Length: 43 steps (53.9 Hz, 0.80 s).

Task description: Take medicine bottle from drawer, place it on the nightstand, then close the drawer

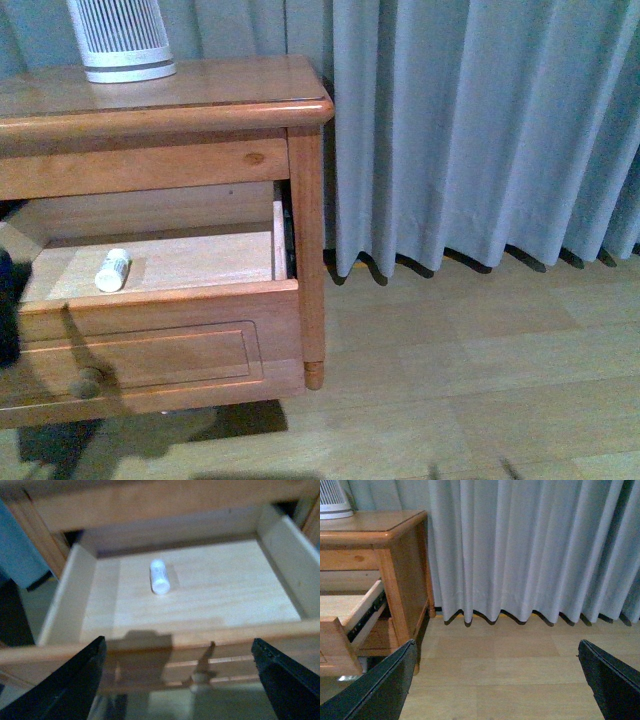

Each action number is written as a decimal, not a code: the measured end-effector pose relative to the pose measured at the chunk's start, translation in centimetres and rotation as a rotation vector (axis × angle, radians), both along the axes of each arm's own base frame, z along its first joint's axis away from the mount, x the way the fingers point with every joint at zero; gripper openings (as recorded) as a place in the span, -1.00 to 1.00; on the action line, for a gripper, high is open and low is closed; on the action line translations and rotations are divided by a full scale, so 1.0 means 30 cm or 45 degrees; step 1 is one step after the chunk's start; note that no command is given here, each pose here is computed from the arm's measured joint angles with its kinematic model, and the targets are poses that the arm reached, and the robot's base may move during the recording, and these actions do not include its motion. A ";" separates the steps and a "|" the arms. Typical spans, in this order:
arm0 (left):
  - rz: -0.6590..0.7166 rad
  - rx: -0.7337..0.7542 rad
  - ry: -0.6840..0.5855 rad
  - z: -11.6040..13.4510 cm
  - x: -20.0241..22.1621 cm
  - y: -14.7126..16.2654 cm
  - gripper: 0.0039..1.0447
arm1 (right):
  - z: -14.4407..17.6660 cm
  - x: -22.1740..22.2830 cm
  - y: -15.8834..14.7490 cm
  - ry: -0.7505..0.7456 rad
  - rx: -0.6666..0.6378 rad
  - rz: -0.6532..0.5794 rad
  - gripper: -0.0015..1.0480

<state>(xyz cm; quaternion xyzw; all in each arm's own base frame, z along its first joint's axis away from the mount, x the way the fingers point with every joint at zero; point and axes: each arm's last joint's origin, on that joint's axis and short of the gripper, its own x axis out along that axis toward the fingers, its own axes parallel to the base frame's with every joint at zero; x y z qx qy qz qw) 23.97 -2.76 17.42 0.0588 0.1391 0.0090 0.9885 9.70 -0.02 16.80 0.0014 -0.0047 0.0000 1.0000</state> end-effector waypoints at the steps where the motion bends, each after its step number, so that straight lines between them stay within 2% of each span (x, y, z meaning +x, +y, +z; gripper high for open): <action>1: 0.004 0.008 -0.025 0.030 -0.003 0.005 0.89 | 0.000 0.000 0.000 0.000 0.000 0.000 0.87; 10: 0.040 0.018 -0.240 0.219 -0.084 0.030 0.87 | 0.000 0.000 0.000 0.000 0.000 0.000 0.87; 19: 0.127 0.016 -0.319 0.288 -0.200 0.035 0.87 | 0.000 0.000 0.000 0.000 0.000 0.000 0.87; 24: 0.163 0.002 -0.314 0.274 -0.270 0.025 0.87 | 0.000 0.000 0.000 0.000 0.000 0.000 0.87; 32: 0.162 -0.036 -0.290 0.193 -0.389 0.000 0.87 | 0.000 0.000 0.000 0.000 0.000 0.000 0.87; 34: 0.122 -0.059 -0.302 0.177 -0.404 0.001 0.82 | 0.000 0.000 0.000 0.000 0.000 0.000 0.87; 39: -0.043 -0.121 -0.324 0.098 -0.462 0.014 0.45 | 0.000 0.000 0.000 0.000 0.000 0.000 0.87; 43: -0.047 -0.139 -0.353 0.059 -0.472 0.031 0.21 | 0.000 0.000 0.000 0.000 0.000 0.000 0.87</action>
